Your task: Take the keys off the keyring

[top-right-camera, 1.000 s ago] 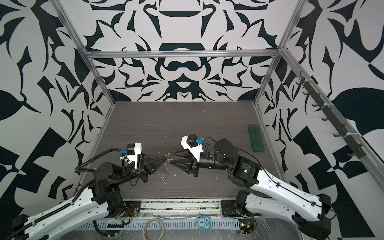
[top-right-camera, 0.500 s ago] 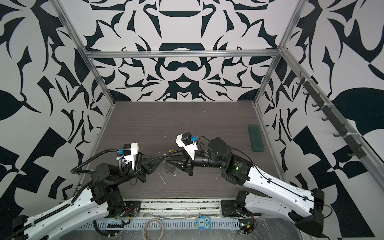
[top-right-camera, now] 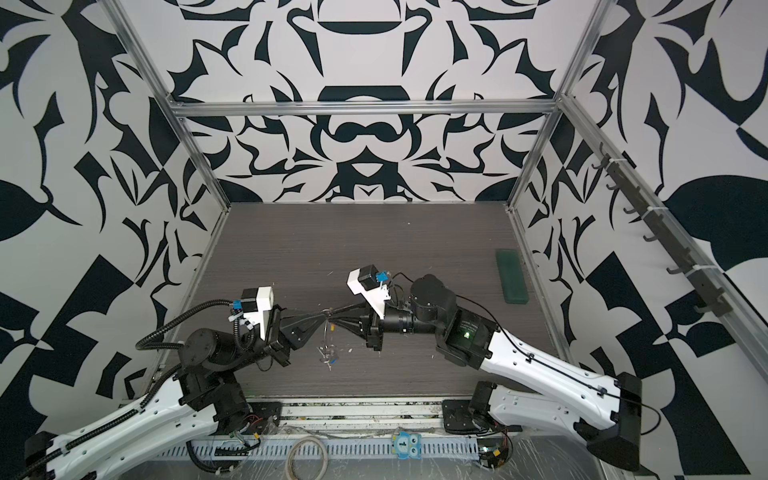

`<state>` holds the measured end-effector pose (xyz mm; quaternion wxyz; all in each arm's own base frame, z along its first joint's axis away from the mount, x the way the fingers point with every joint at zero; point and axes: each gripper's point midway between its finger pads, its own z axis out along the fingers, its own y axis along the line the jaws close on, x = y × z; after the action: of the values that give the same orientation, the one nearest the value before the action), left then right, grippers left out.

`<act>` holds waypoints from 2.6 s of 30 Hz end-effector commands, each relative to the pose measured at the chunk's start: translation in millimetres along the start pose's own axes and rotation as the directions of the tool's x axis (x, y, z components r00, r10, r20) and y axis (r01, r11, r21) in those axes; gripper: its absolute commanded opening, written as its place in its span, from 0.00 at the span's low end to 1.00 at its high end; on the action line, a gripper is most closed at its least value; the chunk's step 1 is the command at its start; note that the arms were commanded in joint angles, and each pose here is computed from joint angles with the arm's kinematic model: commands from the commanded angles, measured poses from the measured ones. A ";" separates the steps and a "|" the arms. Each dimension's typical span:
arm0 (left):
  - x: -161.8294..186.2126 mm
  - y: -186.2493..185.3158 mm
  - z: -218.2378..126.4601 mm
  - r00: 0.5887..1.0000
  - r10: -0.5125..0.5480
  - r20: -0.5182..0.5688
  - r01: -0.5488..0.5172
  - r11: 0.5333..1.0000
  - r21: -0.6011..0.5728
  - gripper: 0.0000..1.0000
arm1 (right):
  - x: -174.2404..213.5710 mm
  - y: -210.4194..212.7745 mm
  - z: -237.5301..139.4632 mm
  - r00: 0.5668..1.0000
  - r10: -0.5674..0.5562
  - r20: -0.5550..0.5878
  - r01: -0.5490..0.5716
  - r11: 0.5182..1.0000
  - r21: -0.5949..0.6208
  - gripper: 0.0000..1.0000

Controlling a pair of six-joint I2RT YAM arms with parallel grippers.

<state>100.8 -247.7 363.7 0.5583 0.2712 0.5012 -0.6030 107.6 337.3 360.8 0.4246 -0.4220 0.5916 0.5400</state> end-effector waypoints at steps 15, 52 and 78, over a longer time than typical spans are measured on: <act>-11.7 -2.2 1.4 0.999 0.002 0.049 -0.003 1.000 0.009 0.00 | -13.3 15.9 0.5 0.999 -0.002 0.041 0.005 0.997 -0.081 0.00; 31.2 -10.2 2.3 0.862 -0.142 -0.486 0.105 0.989 -0.102 0.30 | 13.2 16.0 -21.2 0.931 -0.051 -0.362 0.035 0.998 -0.052 0.00; 29.6 -22.2 11.4 0.851 -0.120 -0.512 0.125 0.992 -0.025 0.00 | 11.1 14.8 -15.7 0.923 -0.034 -0.384 0.011 0.998 -0.062 0.00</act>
<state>78.6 -272.1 331.2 0.3570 0.3898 0.6623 -0.5310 88.2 315.3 328.2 0.2608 -0.5349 0.6714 0.4416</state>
